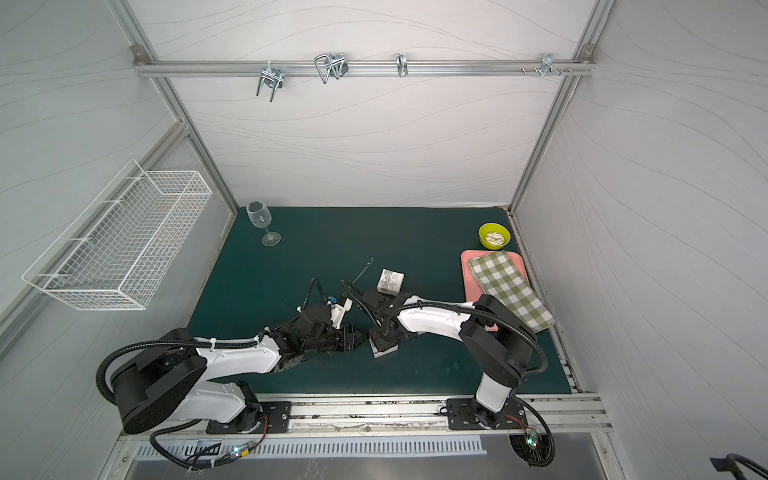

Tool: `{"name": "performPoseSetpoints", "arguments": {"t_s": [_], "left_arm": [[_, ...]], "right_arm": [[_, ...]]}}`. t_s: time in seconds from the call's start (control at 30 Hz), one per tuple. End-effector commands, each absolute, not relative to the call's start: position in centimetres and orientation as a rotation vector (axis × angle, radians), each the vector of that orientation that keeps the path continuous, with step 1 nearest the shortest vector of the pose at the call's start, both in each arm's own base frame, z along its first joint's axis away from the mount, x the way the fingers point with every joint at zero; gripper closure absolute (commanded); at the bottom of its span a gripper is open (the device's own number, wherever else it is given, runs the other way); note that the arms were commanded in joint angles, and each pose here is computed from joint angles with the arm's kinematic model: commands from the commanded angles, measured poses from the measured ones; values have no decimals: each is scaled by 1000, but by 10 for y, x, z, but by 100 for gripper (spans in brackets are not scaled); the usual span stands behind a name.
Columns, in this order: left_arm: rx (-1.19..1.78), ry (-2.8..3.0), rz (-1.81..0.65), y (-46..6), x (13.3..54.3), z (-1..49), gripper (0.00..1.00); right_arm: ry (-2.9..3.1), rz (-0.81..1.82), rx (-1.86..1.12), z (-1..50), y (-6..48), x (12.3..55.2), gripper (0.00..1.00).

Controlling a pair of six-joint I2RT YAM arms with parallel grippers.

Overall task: Take the necklace out of the lift-off lid jewelry box
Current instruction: Take out the inner lining from the jewelry box.

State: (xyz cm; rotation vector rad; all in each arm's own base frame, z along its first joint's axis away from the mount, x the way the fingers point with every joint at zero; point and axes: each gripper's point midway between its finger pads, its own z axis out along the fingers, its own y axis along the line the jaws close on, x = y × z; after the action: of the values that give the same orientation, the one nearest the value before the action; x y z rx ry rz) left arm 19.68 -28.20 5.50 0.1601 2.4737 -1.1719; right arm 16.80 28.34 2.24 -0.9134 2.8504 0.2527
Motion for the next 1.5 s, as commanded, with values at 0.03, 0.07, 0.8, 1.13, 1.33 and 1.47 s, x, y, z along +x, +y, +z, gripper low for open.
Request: {"name": "performPoseSetpoints", "arguments": {"t_s": [0.03,0.07,0.8,1.13,1.33,1.47], "left_arm": [[177,2415,-1232,-297,207,69,58],[172,2419,-1232,-297,208,67,59],[238,2364,-1184,-288,206,93,54],[293,2187,-1349,-286,190,145,40],[276,2129,-1503,-300,186,158,47],[271,2116,-1577,-311,186,161,56]], "right_arm": [[2835,307,-949,28,284,158,85],[2828,315,-945,30,284,158,86],[2709,540,-751,98,277,161,86],[2598,675,-635,146,271,166,84],[2585,712,-611,154,272,165,84],[2579,736,-602,157,273,165,84]]}}
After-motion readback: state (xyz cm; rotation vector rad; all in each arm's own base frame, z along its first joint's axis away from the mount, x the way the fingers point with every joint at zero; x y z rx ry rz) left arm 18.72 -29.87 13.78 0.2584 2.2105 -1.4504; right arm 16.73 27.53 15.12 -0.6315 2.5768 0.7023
